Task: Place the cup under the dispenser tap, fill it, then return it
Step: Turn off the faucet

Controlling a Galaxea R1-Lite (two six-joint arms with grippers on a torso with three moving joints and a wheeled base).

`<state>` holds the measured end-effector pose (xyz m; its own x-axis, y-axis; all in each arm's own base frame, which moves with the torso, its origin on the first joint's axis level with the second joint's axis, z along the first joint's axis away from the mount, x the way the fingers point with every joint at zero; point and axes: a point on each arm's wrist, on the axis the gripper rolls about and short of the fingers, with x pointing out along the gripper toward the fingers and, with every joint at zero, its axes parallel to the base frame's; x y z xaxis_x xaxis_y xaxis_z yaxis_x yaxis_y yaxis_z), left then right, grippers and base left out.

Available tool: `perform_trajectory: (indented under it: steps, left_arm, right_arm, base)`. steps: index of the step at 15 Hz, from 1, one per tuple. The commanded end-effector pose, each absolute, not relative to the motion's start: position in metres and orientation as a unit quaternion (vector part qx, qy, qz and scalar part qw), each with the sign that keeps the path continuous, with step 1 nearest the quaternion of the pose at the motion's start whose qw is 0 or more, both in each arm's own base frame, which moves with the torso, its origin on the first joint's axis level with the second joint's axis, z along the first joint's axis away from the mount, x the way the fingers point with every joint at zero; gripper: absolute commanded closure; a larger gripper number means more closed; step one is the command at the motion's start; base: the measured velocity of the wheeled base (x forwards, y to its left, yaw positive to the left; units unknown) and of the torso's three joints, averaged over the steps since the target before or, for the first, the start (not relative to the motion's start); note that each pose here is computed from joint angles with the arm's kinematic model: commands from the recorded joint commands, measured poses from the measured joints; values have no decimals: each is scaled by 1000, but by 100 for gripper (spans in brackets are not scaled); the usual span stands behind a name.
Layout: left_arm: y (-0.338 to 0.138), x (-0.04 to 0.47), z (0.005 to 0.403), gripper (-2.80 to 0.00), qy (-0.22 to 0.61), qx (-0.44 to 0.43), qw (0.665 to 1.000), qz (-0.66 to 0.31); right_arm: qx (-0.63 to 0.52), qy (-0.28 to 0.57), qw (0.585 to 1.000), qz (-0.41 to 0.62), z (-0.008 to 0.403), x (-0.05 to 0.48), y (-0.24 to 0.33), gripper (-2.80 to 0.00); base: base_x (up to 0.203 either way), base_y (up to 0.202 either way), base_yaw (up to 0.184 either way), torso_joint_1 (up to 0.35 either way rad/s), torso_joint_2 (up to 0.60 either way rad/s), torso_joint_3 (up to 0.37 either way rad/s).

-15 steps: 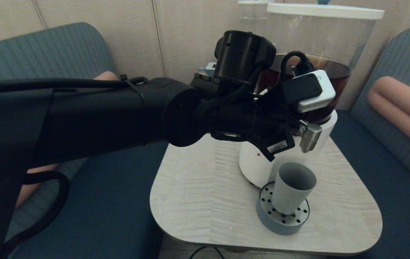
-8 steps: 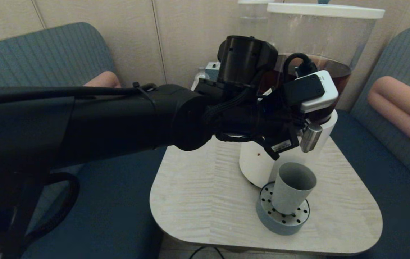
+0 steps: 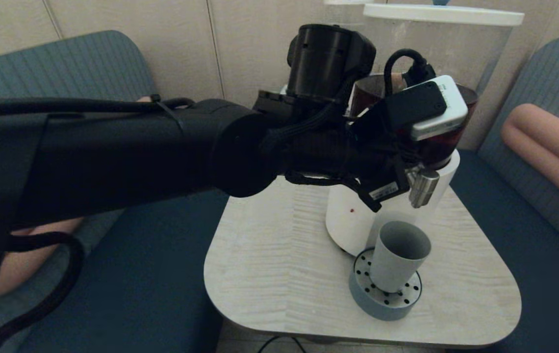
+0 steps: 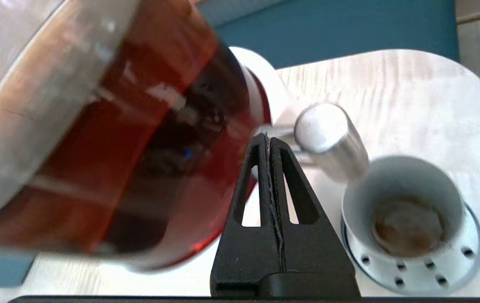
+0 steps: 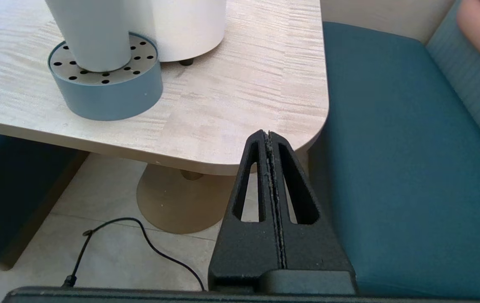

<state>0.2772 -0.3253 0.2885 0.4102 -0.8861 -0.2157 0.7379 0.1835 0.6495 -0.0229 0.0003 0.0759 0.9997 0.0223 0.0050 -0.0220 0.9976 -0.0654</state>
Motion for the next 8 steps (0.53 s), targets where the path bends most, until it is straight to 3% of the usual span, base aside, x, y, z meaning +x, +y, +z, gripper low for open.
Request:
perform_trajectory:
  steps: [1, 5, 8]
  left_arm:
    - [-311, 266, 307, 0, -112, 353, 764, -528]
    - [-275, 248, 325, 0, -82, 359, 776, -512]
    - [-234, 227, 334, 0, 8, 279, 833, -477]
  right_arm:
    - [-33, -3, 999, 11, 75, -23, 0, 0]
    - [-33, -3, 999, 11, 76, -23, 0, 0]
    - [-33, -4, 999, 11, 76, -23, 0, 0]
  base:
    - [0, 0, 0, 0, 0, 0]
    - [0, 0, 0, 0, 0, 0]
    - [0, 0, 0, 0, 0, 0]
